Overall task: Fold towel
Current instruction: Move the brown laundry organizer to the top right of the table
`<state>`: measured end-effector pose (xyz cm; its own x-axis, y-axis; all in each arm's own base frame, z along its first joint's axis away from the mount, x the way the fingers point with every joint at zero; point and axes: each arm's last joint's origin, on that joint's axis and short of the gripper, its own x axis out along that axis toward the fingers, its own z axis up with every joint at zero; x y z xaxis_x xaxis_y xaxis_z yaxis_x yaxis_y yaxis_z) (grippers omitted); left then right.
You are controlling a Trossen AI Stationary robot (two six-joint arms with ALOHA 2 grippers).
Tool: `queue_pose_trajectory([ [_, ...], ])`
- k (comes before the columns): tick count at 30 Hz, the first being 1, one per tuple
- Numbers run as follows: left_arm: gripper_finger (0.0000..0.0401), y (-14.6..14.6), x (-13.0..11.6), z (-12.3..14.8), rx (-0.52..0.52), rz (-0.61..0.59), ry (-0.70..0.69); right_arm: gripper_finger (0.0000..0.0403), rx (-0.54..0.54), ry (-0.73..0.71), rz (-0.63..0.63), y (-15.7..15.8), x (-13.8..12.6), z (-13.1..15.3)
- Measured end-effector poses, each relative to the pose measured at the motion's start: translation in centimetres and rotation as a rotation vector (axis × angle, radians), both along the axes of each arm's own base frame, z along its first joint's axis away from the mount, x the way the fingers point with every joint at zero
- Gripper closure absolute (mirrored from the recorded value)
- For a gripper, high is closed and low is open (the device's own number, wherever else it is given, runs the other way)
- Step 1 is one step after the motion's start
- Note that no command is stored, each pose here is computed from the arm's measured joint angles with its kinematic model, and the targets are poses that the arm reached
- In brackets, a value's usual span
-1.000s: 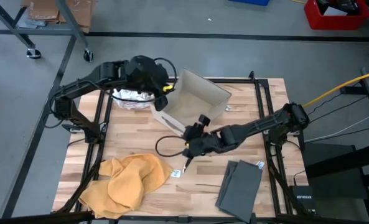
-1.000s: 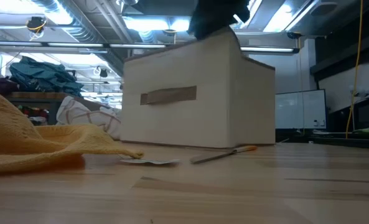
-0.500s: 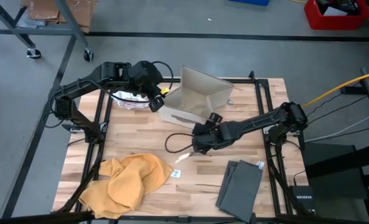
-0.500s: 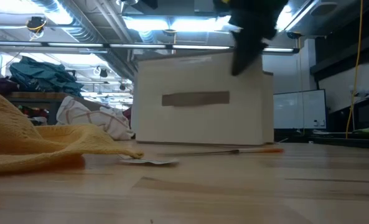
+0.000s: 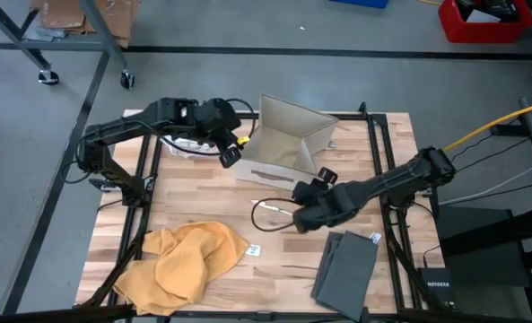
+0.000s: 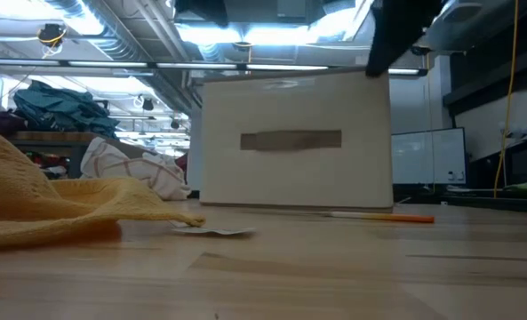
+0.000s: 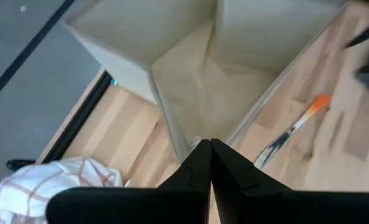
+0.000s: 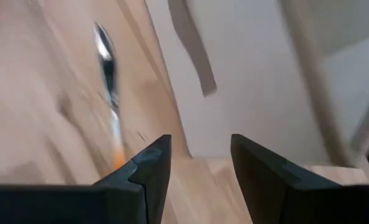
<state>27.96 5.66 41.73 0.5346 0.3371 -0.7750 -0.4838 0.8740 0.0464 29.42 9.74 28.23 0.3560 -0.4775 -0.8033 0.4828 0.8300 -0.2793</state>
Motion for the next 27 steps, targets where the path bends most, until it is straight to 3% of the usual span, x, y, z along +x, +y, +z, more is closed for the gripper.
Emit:
queue_pose_trajectory([
  [5, 0.0401, 0.3, 1.5, -3.0, 0.027, -0.038, 0.013, 0.0231, -0.085, -0.226, 0.012, 1.0, -1.6, 3.2],
  [11, 0.0401, 1.1, 3.7, -5.7, 0.079, -0.048, -0.125, 0.0231, -0.222, -0.484, -0.148, -1.3, -2.3, 6.4],
  [16, 0.0401, 2.3, 4.4, -7.2, 0.097, -0.012, -0.206, 0.0231, -0.198, -0.452, -0.181, -5.2, -0.9, 6.9],
  [22, 0.0401, 3.3, 4.0, -8.8, 0.073, 0.042, -0.178, 0.0231, -0.02, -0.39, -0.114, -10.3, 0.5, 6.9],
  [27, 0.0401, 3.6, 3.7, -10.2, 0.05, 0.067, -0.143, 0.0231, 0.049, -0.338, -0.173, -13.6, 0.0, 6.5],
])
